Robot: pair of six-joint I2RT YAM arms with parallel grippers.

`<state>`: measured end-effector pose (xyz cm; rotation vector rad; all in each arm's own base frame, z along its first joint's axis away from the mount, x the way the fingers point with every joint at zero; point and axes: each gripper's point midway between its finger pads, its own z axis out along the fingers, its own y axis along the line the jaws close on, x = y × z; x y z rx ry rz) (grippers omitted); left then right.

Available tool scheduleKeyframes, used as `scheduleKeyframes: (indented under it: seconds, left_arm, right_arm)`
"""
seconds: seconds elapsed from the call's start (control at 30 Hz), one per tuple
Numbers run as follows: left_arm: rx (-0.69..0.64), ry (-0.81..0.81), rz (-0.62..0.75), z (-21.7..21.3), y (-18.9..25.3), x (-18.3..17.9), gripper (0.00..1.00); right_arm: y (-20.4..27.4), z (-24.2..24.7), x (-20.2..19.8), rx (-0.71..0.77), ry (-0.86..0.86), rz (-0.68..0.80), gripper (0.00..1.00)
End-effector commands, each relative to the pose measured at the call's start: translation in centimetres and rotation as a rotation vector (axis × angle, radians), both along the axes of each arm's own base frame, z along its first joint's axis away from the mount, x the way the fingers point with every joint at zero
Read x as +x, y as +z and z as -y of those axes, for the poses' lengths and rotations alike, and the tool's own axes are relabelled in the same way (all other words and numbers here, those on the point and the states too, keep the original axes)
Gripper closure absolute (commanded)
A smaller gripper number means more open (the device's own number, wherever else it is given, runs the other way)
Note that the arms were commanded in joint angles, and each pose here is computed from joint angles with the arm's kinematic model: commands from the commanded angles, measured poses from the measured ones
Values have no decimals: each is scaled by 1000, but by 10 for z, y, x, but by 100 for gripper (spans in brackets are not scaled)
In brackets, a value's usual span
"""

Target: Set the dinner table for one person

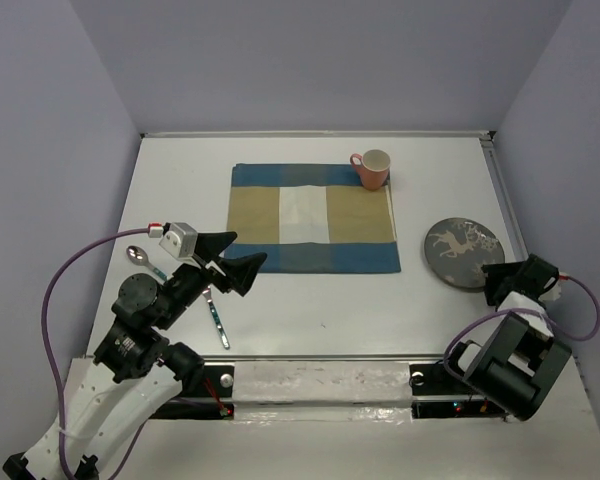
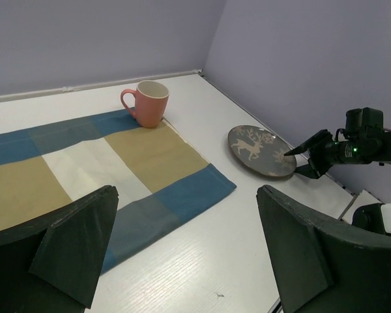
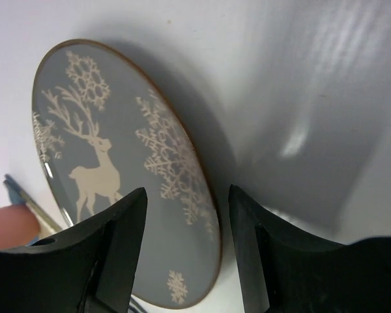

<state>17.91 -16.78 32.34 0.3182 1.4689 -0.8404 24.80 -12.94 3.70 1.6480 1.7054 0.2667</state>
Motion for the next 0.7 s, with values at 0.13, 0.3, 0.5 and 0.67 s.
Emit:
scheduleKeyframes:
  seconds: [0.13, 0.3, 0.5, 0.67]
  left_arm:
    - [-15, 8, 50, -2, 17, 0, 1]
    - [-11, 13, 40, -2, 15, 2, 1]
    - [-4, 22, 32, -3, 12, 7, 1]
    - [6, 29, 19, -2, 8, 11, 1]
  right_arm:
    - [-6, -28, 31, 144, 125, 202, 44]
    - [-8, -27, 31, 113, 108, 244, 86]
    - [23, -23, 32, 23, 111, 331, 100]
    - [94, -27, 42, -68, 179, 492, 100]
